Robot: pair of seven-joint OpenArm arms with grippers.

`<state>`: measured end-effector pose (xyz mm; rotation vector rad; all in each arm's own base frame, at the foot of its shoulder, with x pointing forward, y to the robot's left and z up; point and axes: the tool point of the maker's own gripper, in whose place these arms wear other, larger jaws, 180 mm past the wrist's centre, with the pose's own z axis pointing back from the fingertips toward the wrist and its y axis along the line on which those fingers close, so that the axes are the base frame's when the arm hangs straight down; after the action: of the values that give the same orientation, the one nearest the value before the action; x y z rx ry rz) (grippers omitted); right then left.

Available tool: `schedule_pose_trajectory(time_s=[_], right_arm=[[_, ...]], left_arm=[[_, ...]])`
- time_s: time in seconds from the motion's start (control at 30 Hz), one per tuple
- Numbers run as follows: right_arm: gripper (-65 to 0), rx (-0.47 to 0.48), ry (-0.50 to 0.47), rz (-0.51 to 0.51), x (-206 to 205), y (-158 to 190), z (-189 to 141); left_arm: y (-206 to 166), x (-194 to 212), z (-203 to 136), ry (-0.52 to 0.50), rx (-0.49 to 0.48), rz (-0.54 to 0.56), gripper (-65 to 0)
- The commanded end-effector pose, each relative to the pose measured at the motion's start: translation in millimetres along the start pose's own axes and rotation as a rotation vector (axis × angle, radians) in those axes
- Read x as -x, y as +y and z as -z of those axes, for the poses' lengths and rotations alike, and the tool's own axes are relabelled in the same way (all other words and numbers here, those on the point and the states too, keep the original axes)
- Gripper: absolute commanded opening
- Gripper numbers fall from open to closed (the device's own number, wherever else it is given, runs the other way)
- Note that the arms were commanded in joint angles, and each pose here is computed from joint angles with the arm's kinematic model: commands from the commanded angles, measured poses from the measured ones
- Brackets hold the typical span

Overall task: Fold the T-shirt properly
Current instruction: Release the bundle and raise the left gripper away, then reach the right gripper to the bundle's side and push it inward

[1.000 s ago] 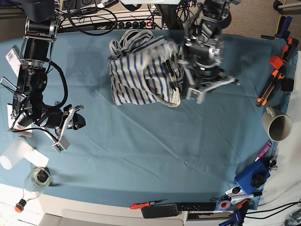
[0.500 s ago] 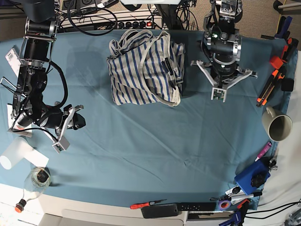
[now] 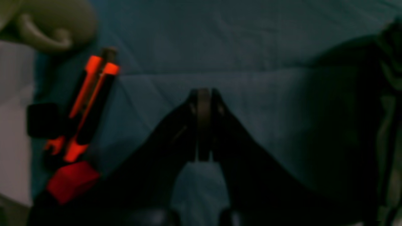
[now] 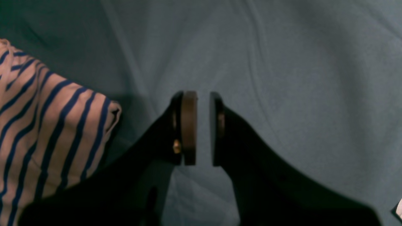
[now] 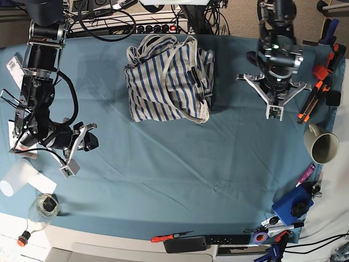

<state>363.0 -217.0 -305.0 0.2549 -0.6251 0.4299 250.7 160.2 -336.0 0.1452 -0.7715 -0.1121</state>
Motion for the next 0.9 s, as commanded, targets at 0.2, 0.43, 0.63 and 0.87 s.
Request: schedule_pose_trajectory(time_s=[0.2, 0.43, 0.63, 0.87], right_arm=[[-56.8, 0.097, -0.189, 0.097, -28, -43, -48], [-56.8, 0.125, -0.374, 0.194, -36, -69, -94], [-56.8, 0.106, -0.338, 0.208, -17, -64, -86], [-56.8, 0.131, -0.321, 0.135, -10, -47, -93]], left_arm=[[26, -2, -6, -0.028, -0.039, -0.071, -65.0], [19, -1, -19, -0.042, -0.003, -0.052, -65.0], [18, -5, -43, -0.080, -0.008, -0.037, -65.0], [16, 8, -53, -0.058, -0.004, -0.028, -65.0]])
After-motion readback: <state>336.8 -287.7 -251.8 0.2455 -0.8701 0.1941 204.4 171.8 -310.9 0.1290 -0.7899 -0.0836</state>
